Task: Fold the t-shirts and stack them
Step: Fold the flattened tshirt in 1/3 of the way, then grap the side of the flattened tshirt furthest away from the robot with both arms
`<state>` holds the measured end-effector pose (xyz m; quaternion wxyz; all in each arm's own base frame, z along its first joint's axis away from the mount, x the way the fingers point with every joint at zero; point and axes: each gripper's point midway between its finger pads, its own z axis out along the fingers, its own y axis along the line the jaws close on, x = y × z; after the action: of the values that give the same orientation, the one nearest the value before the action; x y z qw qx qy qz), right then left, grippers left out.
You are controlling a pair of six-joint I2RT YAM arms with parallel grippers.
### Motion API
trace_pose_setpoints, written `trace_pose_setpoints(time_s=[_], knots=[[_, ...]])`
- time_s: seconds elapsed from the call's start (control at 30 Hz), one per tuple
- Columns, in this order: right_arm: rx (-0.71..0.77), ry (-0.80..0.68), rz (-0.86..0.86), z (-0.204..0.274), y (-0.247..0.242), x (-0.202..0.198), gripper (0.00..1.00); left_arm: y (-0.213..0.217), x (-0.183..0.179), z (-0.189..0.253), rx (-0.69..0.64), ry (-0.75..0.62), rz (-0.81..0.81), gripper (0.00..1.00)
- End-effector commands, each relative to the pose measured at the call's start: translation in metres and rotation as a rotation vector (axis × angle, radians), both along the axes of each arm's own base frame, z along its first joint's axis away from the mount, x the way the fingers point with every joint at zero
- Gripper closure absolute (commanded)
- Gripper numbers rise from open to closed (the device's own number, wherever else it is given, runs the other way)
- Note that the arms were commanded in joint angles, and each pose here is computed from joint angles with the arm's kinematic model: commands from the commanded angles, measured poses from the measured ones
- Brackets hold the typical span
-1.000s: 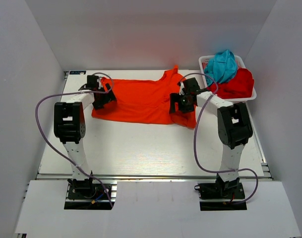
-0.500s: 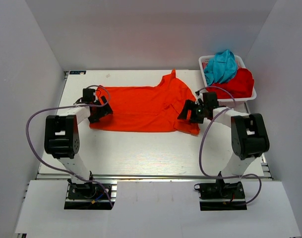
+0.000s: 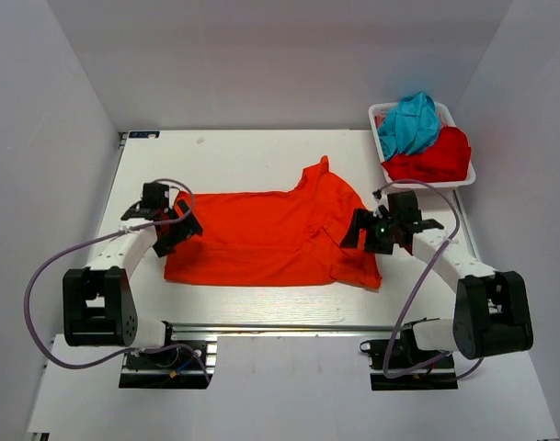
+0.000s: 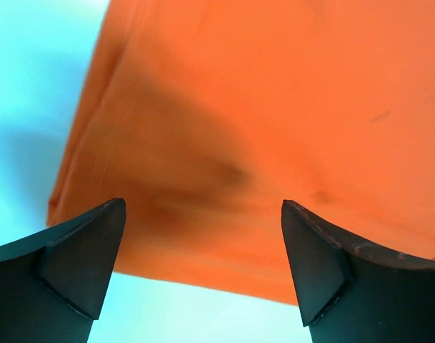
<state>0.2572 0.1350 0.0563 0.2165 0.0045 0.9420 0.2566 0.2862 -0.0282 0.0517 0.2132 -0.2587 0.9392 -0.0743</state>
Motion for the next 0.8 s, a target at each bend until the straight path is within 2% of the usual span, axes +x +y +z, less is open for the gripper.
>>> trace_pose_setpoints(time_s=[0.0, 0.2, 0.23, 0.27, 0.33, 0.37, 0.4, 0.5, 0.53, 0.6, 0.67, 0.73, 0.77], knots=[[-0.025, -0.224, 0.051, 0.064, 0.005, 0.046, 0.1, 0.011, 0.042, 0.053, 0.054, -0.169, 0.034, 0.0], [-0.066, -0.369, 0.047, 0.106, 0.016, 0.109, 0.1, 0.037, 0.085, 0.068, 0.148, -0.186, 0.109, 0.0], [-0.092, -0.359, 0.044, 0.098, 0.016, 0.118, 0.1, 0.04, 0.091, 0.067, 0.164, -0.191, 0.105, 0.0], [-0.128, -0.405, 0.029, 0.116, 0.015, 0.142, 0.1, 0.042, 0.101, 0.062, 0.174, -0.186, 0.111, 0.0], [-0.195, -0.377, 0.032, 0.104, 0.013, 0.16, 0.1, 0.043, 0.113, 0.058, 0.185, -0.183, 0.094, 0.0], [-0.214, -0.364, 0.033, 0.105, 0.017, 0.183, 0.1, 0.047, 0.126, 0.064, 0.201, -0.207, 0.107, 0.0], [-0.23, -0.361, 0.042, 0.103, 0.02, 0.19, 0.1, 0.053, 0.131, 0.05, 0.232, -0.172, 0.121, 0.0], [-0.238, -0.365, 0.038, 0.102, 0.031, 0.225, 0.1, 0.058, 0.156, 0.051, 0.254, -0.183, 0.136, 0.0], [-0.237, -0.393, 0.025, 0.114, 0.033, 0.238, 0.1, 0.059, 0.161, 0.038, 0.263, -0.155, 0.138, 0.0], [-0.258, -0.362, 0.033, 0.096, 0.038, 0.259, 0.1, 0.064, 0.175, 0.037, 0.268, -0.169, 0.141, 0.0], [-0.247, -0.404, 0.033, 0.107, 0.049, 0.285, 0.1, 0.064, 0.183, 0.021, 0.269, -0.147, 0.138, 0.0], [-0.259, -0.37, 0.027, 0.081, 0.052, 0.3, 0.1, 0.069, 0.191, 0.015, 0.27, -0.139, 0.146, 0.04], [-0.261, -0.395, 0.012, 0.088, 0.054, 0.309, 0.1, 0.069, 0.194, 0.009, 0.27, -0.13, 0.145, 0.06]])
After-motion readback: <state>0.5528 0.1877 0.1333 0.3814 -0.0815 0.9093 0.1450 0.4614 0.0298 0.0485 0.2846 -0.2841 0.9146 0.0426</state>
